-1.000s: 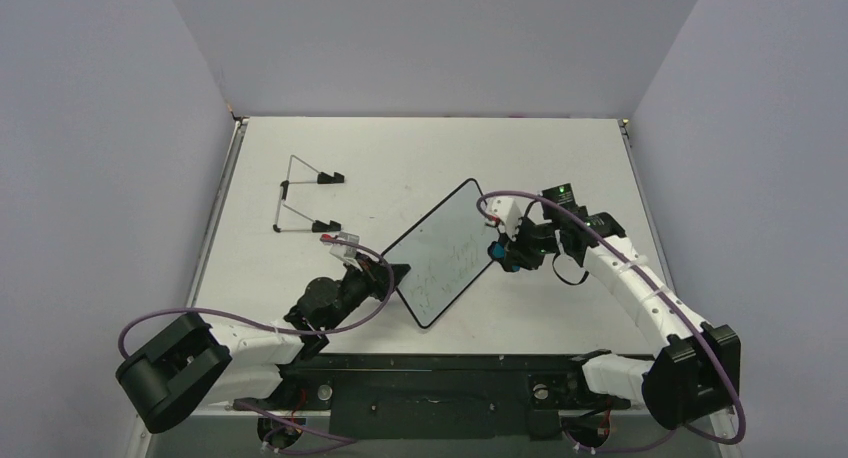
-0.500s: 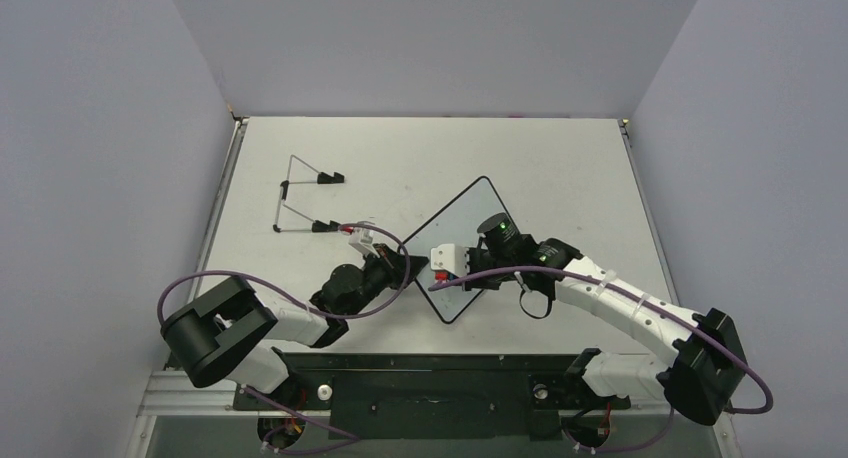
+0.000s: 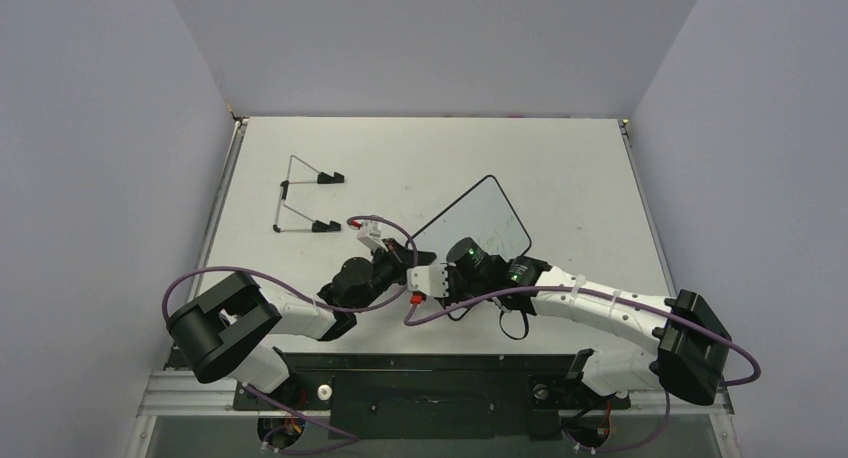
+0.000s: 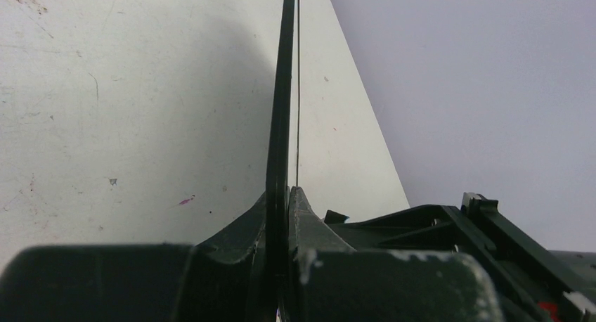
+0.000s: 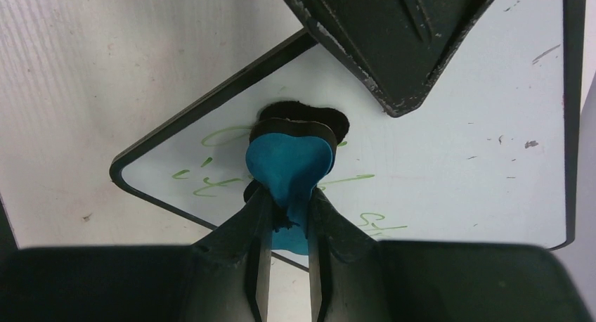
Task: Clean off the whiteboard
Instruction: Erase the whiteboard at the center of the board.
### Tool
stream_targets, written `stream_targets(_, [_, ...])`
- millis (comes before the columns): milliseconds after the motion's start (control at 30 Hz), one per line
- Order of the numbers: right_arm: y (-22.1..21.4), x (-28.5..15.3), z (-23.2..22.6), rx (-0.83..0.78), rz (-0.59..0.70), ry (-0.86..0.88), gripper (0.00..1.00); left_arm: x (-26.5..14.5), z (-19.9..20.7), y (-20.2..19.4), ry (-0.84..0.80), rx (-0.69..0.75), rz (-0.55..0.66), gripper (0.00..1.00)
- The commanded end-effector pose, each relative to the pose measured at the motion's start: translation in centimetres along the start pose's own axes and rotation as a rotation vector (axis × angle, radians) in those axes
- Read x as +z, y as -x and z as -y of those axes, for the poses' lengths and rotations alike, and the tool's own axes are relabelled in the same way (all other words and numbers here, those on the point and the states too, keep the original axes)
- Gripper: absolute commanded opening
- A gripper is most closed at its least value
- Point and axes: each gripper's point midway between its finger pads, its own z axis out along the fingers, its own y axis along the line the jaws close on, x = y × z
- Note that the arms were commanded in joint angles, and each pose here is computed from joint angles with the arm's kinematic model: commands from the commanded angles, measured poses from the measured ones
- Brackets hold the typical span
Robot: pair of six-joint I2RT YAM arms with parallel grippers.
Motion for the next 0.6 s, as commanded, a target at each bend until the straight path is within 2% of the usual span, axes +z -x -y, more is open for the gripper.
stream_targets(0, [-0.9, 0.3, -2.4, -0.151, -0.054, 0.094, 0.0, 0.5, 1.9, 1.5, -0.044, 0.003, 0.052, 0.0])
stream_targets(200, [-1.9, 0.4, -3.3, -0.189, -0.089, 0.139, 0.0, 0.3, 1.7, 1.6, -0.045, 0.01, 0.051, 0.0])
stream_targets(300, [-2.3, 1.0, -0.7, -0.128, -0.141, -0.001, 0.0, 0.2, 1.7, 1.5, -0.052, 0.005, 0.049, 0.0])
stream_targets(367, [-2.7, 1.0, 1.2, -0.03, -0.157, -0.104, 0.0, 0.2, 1.7, 1.5, -0.056, 0.005, 0.045, 0.0])
stream_targets(567, [-2.3, 0.7, 2.8, 0.053, -0.131, -0.201, 0.0, 0.2, 1.8, 1.2, -0.066, 0.004, 0.033, 0.0])
